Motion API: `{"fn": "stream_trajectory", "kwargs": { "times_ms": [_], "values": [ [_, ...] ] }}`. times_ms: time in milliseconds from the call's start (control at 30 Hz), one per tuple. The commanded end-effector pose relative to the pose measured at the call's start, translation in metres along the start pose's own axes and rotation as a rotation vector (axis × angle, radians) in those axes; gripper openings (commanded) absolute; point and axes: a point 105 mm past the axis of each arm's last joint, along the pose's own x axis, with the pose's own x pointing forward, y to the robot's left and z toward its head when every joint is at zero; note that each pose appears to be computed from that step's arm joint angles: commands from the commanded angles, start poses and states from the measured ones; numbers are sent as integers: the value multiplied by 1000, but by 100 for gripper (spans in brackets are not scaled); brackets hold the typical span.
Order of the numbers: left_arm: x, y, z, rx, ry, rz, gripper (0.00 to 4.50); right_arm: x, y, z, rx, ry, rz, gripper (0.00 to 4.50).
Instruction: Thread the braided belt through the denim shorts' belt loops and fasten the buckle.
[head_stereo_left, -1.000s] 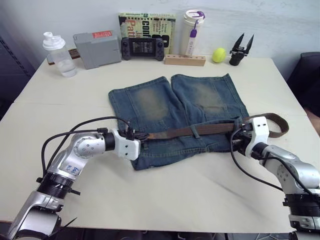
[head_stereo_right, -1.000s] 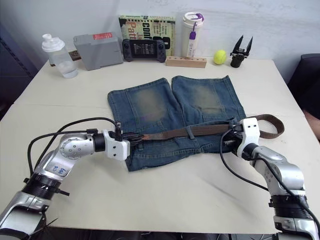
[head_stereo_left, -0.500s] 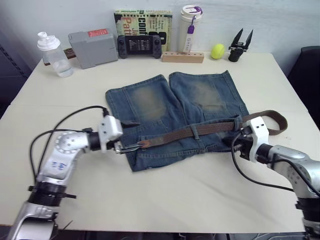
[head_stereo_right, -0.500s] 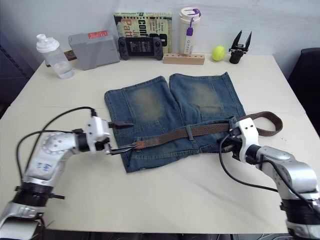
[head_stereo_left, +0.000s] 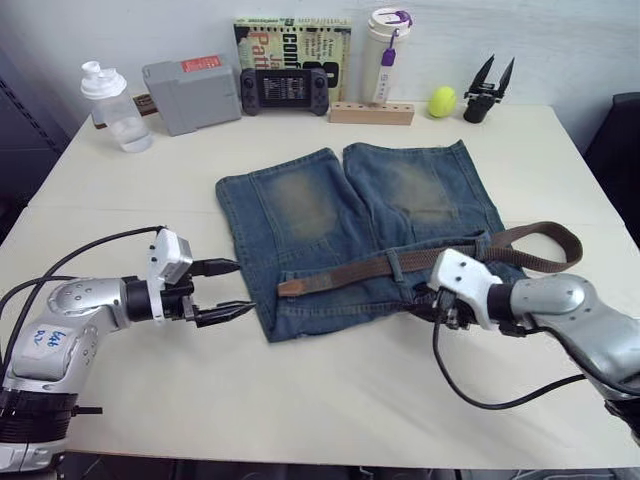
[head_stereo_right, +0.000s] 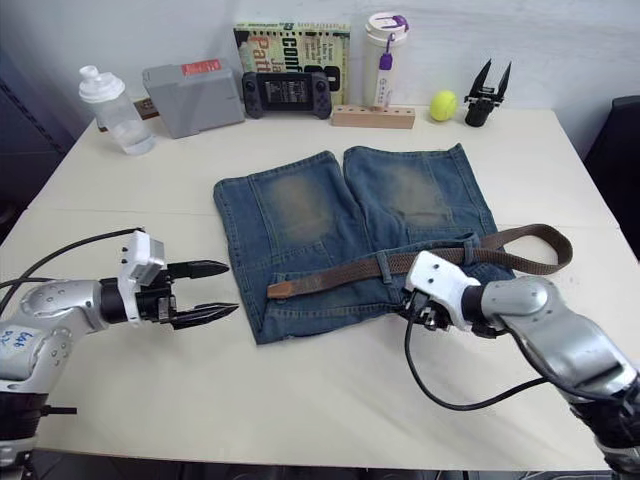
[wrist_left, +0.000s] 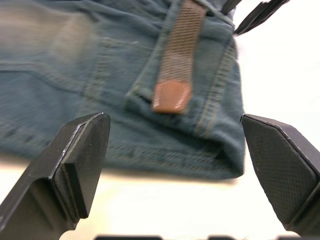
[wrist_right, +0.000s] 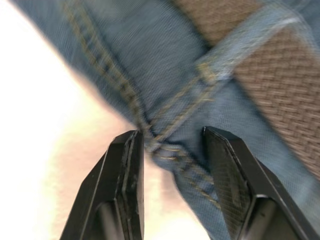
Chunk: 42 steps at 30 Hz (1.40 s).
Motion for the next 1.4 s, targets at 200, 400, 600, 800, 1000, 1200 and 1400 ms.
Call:
{"fn": "stream_trajectory", "kwargs": {
  "times_ms": [200,400,600,800,1000,1200,1400],
  "values": [
    [4,-1,4,31,-15,18,450,-25,-42,-30,-225,125,-139,8],
    [15,-2,8,37,-45,7,450,-50,-77,-65,-327,243,-175,8],
    [32,-7,13,42,-80,-12,450,-58,-109,-84,-360,295,-266,8],
    [44,-10,14,67,-90,-11,450,-75,-111,-73,-233,239,-274,82],
    [52,-18,20,64,-90,-66,450,-106,-77,-5,45,27,-146,338],
    [56,-18,24,95,-77,-84,450,-85,-41,24,503,-327,-119,443],
    [55,-13,26,128,-69,-44,450,-56,-10,17,1016,-457,39,443]
  ]
}}
